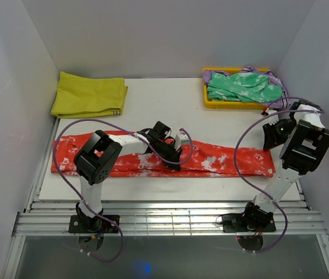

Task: Fold and stack the trousers
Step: Fold the trousers

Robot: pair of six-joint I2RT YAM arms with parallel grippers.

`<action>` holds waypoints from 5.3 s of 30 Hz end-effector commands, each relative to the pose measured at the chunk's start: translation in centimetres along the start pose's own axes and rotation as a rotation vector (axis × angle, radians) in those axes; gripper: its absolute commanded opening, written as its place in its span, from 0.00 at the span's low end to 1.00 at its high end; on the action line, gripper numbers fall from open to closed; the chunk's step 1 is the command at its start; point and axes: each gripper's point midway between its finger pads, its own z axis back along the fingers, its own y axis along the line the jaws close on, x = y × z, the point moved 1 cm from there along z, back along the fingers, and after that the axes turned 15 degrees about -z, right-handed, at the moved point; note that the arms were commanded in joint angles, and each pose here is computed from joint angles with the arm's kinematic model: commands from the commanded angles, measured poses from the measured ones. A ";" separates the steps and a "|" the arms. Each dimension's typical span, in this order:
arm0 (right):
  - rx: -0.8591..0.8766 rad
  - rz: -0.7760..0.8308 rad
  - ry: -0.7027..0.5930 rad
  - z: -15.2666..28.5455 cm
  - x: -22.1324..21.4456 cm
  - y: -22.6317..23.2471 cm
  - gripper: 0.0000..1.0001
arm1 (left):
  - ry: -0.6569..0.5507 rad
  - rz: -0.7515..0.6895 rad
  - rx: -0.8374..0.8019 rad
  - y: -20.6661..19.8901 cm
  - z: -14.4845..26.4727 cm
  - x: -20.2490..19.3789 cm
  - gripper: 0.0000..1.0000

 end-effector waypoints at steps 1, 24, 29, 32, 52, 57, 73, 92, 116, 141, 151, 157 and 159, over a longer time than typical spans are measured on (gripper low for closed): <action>0.029 0.043 -0.042 3.3 2.0 1.4 0.35 | 0.376 0.189 0.059 -0.7 -0.2 -11.8 0.00; -0.003 0.090 0.086 0.2 -4.1 3.6 0.60 | 0.365 0.183 -0.034 -1.4 -0.9 -11.9 0.00; -0.111 0.047 -0.027 1.7 -0.9 2.0 0.57 | 0.379 0.190 -0.023 -1.2 -0.9 -12.0 0.00; -0.159 0.023 -0.061 2.1 0.3 0.9 0.56 | 0.381 0.191 -0.021 -1.3 -0.9 -12.1 0.00; -0.149 -0.016 0.020 -0.2 -2.9 0.7 0.42 | 0.383 0.201 -0.018 -1.3 -0.9 -12.2 0.00; -0.124 -0.035 0.061 -1.2 -4.6 1.0 0.40 | 0.382 0.196 -0.016 -1.2 -0.9 -12.1 0.00; -0.206 0.006 -0.127 4.6 1.1 -0.1 0.08 | 0.388 0.186 -0.017 -1.3 -0.6 -12.1 0.00; -0.245 -0.057 0.003 2.1 -1.3 -2.8 0.63 | 0.380 0.178 -0.005 -0.9 -0.6 -11.6 0.02; 0.231 0.168 0.098 1.0 -4.4 10.7 0.49 | 0.208 -0.237 0.110 -5.8 8.2 0.4 0.61; 0.088 0.977 -0.035 -10.6 -2.5 24.5 0.37 | 0.328 -0.043 0.472 4.6 24.8 -15.6 0.53; -0.086 0.805 0.026 -11.1 -1.1 15.3 0.34 | 0.277 0.090 0.445 8.7 22.4 -16.0 0.51; -0.101 0.790 0.010 -8.7 -0.7 12.7 0.34 | 0.178 0.006 0.421 10.2 21.9 -11.7 0.49; -0.071 0.807 -0.017 -7.9 -0.3 13.6 0.35 | 0.157 -0.041 0.437 10.0 22.8 -10.3 0.49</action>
